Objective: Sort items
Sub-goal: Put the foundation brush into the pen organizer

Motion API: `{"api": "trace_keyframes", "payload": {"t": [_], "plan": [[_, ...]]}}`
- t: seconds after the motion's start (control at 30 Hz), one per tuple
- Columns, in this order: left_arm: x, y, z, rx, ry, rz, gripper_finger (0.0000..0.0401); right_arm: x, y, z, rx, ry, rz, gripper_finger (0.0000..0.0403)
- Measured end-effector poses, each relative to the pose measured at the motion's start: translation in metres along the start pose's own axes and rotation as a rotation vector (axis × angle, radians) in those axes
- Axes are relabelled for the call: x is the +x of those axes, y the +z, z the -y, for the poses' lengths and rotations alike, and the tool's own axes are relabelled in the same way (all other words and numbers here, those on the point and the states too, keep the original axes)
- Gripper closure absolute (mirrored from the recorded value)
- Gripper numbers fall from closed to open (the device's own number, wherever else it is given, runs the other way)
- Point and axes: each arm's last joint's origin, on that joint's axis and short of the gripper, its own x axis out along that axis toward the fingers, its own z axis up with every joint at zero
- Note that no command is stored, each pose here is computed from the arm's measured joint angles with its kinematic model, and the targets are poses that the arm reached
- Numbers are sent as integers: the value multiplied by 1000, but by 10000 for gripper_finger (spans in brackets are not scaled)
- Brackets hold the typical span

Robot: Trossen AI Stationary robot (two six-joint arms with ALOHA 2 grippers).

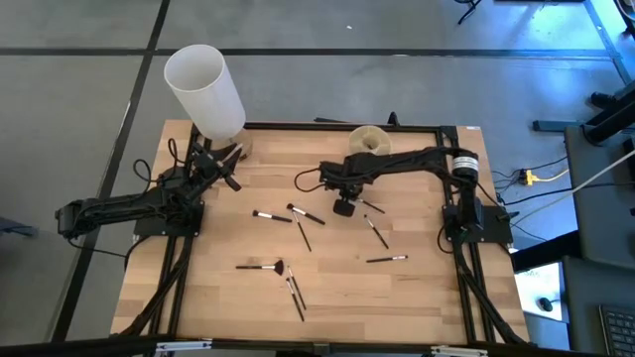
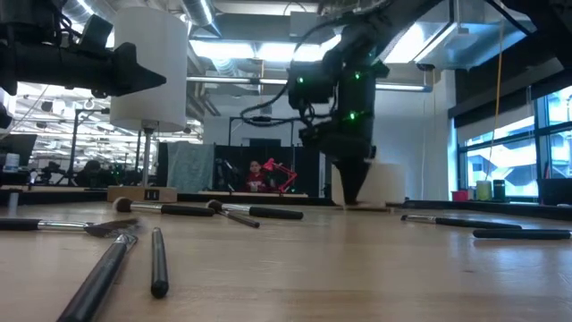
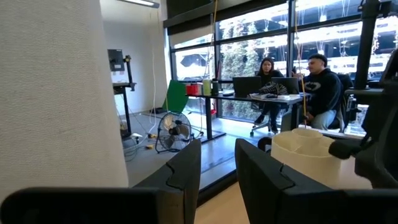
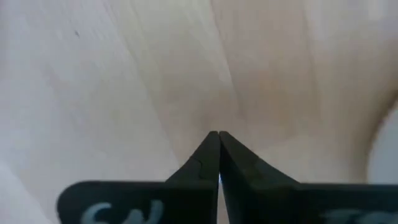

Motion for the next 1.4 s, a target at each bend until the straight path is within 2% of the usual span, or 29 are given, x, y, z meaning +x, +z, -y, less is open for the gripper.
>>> {"api": "trace_keyframes", "payload": {"t": [0.23,0.53,0.6,0.73,0.87,0.97,1.07,1.2,1.4], "plan": [[0,-1,0,-9,-3,-13,306,-24,-5,2,4,-58,-99,398],[0,-2,1,-17,-35,-15,306,-69,-15,-9,12,-23,29,400],[0,-2,1,-21,-35,-18,306,-84,-16,-9,22,-74,112,400],[0,-2,1,-29,-36,-18,306,-120,-17,0,87,-270,355,400],[0,-2,1,-29,-36,-20,306,-162,-20,20,195,-401,645,401],[0,-3,1,-26,-37,-26,306,-181,-30,41,298,-460,863,401],[0,-4,1,-21,-37,-34,306,-180,-44,64,406,-502,1044,401],[0,-4,1,-19,-37,-39,306,-157,-65,86,496,-547,1221,401],[0,-5,1,-17,-23,-42,306,-113,-89,100,546,-582,1313,401]]}}
